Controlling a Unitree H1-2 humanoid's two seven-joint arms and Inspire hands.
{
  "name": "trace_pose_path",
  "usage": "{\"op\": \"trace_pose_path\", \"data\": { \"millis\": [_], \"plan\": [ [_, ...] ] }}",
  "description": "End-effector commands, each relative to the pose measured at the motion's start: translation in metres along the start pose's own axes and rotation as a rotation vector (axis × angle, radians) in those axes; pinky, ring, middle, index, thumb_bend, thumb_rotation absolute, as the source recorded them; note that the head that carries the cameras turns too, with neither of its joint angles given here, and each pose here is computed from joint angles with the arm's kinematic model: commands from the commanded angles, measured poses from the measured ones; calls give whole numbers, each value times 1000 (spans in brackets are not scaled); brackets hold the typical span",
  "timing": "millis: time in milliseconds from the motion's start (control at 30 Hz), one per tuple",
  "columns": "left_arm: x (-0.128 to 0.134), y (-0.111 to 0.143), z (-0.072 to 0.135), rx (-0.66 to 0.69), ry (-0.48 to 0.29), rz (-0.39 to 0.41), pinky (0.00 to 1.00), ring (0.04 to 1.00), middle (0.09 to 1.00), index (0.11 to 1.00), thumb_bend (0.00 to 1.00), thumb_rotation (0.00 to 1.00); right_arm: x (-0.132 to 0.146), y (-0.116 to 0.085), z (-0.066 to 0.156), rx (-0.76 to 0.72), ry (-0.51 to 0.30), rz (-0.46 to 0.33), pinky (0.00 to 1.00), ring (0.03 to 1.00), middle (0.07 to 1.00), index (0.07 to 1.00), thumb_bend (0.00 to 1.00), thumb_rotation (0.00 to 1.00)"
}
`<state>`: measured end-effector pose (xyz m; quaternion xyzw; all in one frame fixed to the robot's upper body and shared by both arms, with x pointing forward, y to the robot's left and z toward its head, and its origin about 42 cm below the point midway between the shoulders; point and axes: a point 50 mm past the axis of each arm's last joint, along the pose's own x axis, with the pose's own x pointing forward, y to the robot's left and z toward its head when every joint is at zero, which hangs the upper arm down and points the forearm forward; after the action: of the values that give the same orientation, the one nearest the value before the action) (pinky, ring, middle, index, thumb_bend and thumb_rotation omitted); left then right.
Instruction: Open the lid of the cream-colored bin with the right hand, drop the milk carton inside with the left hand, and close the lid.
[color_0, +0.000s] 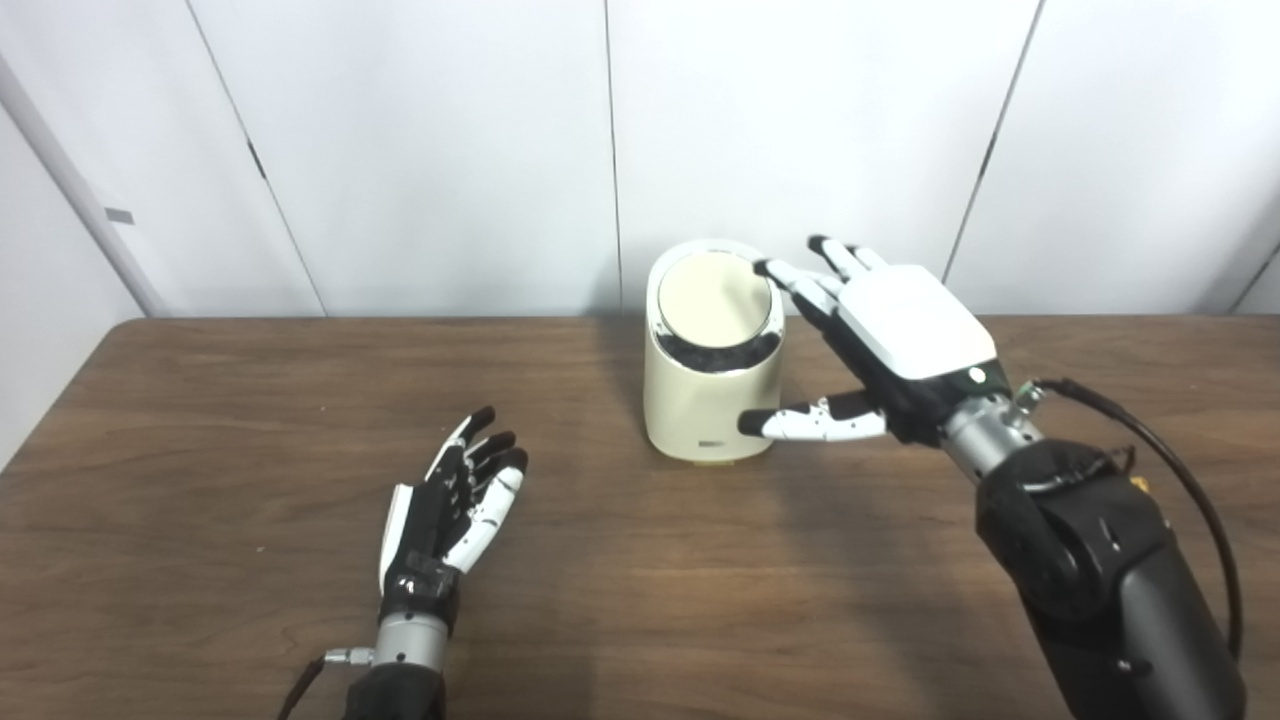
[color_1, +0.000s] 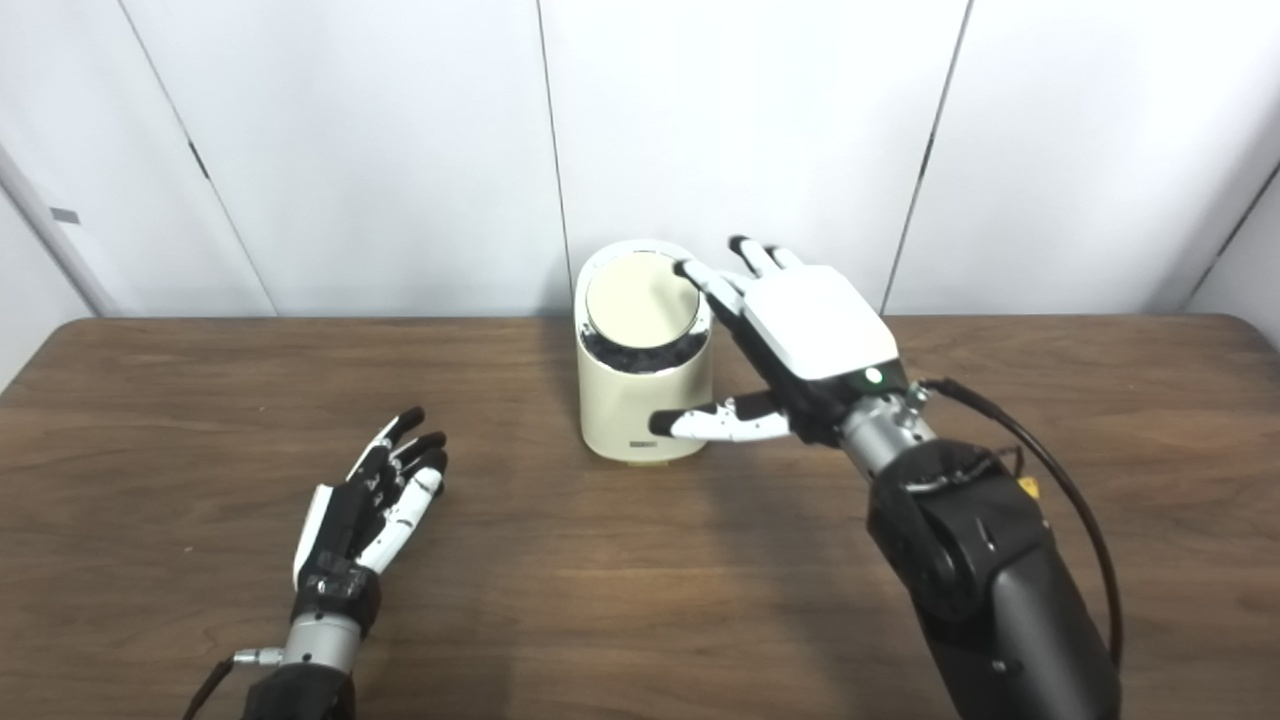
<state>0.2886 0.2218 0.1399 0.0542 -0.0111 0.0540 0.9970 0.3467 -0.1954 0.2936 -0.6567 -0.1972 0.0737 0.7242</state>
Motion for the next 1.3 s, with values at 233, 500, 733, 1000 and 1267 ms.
{"op": "trace_pose_path", "data": {
  "millis": [233,500,733,1000,1267],
  "plan": [
    [2,10,18,5,-78,-4,776,817,835,905,432,489,-26,10,-15,146,113,-64,942,985,931,944,559,772],
    [-6,28,24,91,-85,-44,797,800,837,883,443,433,-57,34,-26,433,230,-54,892,955,940,923,539,764],
    [-18,39,27,95,-103,4,810,788,814,845,554,267,-77,53,-31,549,279,-83,808,915,925,924,578,669],
    [-34,44,22,137,-140,66,735,752,785,837,628,221,-96,72,-29,655,326,-108,729,841,901,931,633,581],
    [-46,39,6,90,-135,104,724,764,806,847,594,239,-108,82,-28,807,331,-179,782,865,889,919,651,655]
  ]
}}
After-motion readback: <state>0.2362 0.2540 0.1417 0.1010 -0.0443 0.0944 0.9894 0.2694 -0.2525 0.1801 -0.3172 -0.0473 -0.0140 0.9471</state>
